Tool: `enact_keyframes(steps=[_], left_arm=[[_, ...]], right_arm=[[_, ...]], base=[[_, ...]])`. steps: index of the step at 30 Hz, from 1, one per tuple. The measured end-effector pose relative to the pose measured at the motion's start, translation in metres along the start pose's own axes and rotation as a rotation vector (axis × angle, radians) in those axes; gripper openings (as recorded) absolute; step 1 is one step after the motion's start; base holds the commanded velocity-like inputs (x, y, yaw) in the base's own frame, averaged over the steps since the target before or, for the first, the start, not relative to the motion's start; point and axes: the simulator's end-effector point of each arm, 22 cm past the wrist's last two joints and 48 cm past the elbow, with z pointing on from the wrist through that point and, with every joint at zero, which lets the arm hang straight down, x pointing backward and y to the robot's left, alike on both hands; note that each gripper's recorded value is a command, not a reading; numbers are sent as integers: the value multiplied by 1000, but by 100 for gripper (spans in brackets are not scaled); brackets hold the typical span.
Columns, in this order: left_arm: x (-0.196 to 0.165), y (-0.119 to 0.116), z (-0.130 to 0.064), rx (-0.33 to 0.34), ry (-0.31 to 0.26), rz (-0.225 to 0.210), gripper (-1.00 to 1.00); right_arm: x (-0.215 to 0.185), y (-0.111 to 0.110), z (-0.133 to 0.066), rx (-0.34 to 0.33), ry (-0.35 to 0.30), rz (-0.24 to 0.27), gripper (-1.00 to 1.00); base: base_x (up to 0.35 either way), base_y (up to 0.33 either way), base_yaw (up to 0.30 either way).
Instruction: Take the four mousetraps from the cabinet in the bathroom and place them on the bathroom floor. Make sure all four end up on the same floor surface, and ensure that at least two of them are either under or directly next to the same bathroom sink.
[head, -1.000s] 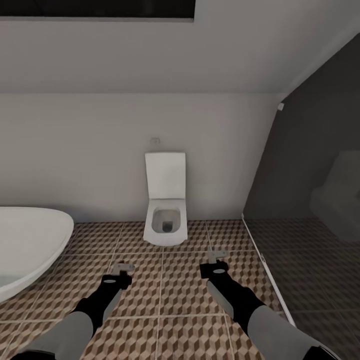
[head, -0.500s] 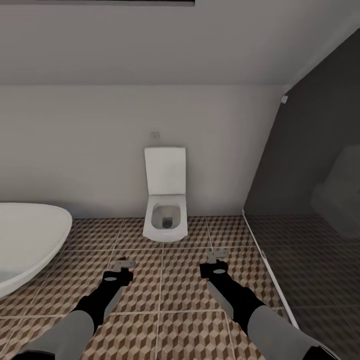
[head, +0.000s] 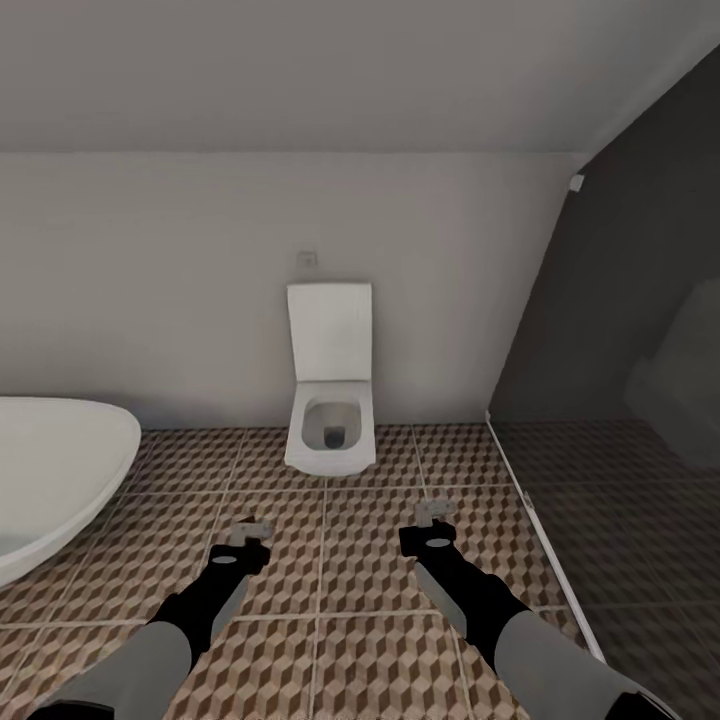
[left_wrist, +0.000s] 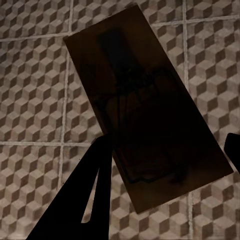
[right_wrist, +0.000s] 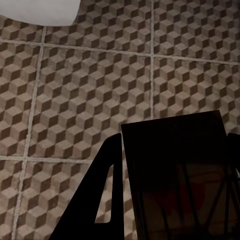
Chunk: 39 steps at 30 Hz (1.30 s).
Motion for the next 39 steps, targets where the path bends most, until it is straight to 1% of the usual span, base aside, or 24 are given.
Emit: enact_keyframes(steps=[3, 7, 10, 39], left_arm=[[4, -6, 4, 6, 5, 0, -100], [9, -19, 8, 22, 11, -1, -100], [14, -23, 12, 25, 19, 0, -100], [68, -36, 59, 29, 83, 14, -100]], right_arm=[[4, 1, 5, -2, 5, 0, -100], [10, 4, 11, -5, 11, 1, -100], [14, 4, 15, -5, 16, 1, -100], [60, 12, 62, -11, 61, -2, -100]], base=[[0, 0, 0], [0, 0, 0], [0, 0, 0], [0, 0, 0]])
